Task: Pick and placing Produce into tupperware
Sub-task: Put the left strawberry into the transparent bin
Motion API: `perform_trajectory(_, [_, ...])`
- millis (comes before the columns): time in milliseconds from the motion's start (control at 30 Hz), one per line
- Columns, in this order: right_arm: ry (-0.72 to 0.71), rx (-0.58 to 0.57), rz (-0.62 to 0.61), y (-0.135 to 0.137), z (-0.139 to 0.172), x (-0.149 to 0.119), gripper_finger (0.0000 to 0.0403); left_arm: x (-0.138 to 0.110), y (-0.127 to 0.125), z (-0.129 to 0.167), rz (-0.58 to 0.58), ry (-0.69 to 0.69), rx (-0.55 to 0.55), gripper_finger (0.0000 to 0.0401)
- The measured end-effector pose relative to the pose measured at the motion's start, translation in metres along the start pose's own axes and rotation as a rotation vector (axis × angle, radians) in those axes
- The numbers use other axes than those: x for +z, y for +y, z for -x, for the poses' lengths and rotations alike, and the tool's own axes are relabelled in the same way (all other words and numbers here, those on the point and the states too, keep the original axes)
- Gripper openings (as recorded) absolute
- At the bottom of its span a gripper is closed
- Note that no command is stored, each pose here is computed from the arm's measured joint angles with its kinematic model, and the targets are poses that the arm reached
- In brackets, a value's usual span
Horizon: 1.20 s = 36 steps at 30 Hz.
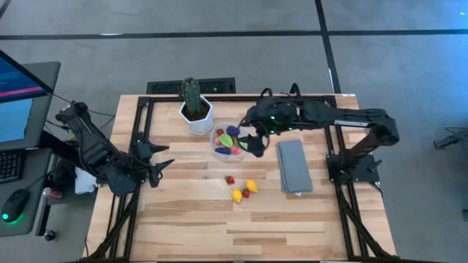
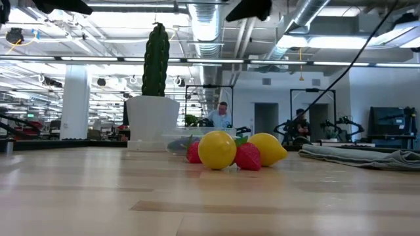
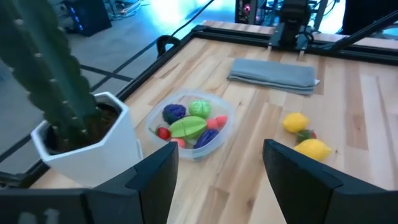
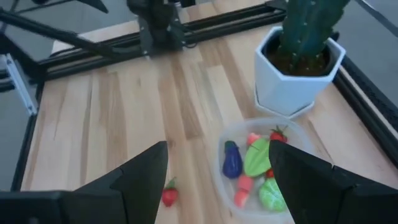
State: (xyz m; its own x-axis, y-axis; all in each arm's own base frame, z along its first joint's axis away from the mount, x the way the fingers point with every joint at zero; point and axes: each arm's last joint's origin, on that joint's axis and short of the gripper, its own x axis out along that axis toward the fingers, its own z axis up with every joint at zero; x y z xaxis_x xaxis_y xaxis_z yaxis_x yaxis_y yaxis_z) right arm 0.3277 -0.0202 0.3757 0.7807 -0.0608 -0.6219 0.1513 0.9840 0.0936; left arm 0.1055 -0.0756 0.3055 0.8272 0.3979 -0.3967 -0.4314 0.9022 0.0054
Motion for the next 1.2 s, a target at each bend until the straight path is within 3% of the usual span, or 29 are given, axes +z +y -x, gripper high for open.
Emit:
perform_trajectory(567, [0.064, -0.06, 0.119, 0.081, 0.046, -0.033, 0.0302, -0.008, -0.056, -0.02, -0.053, 0.06, -0.106, 0.0226])
perform_trajectory(1000, [0.003, -0.105, 0.154, 0.134, 0.067, -0.057, 0.0302, -0.019, -0.09, -0.037, -0.249, 0.096, -0.187, 0.0226])
perform_trajectory(1200, [-0.062, -0.15, 0.15, 0.157, 0.083, -0.071, 0.0302, -0.022, -0.1, -0.059, -0.302, 0.147, -0.209, 0.0226])
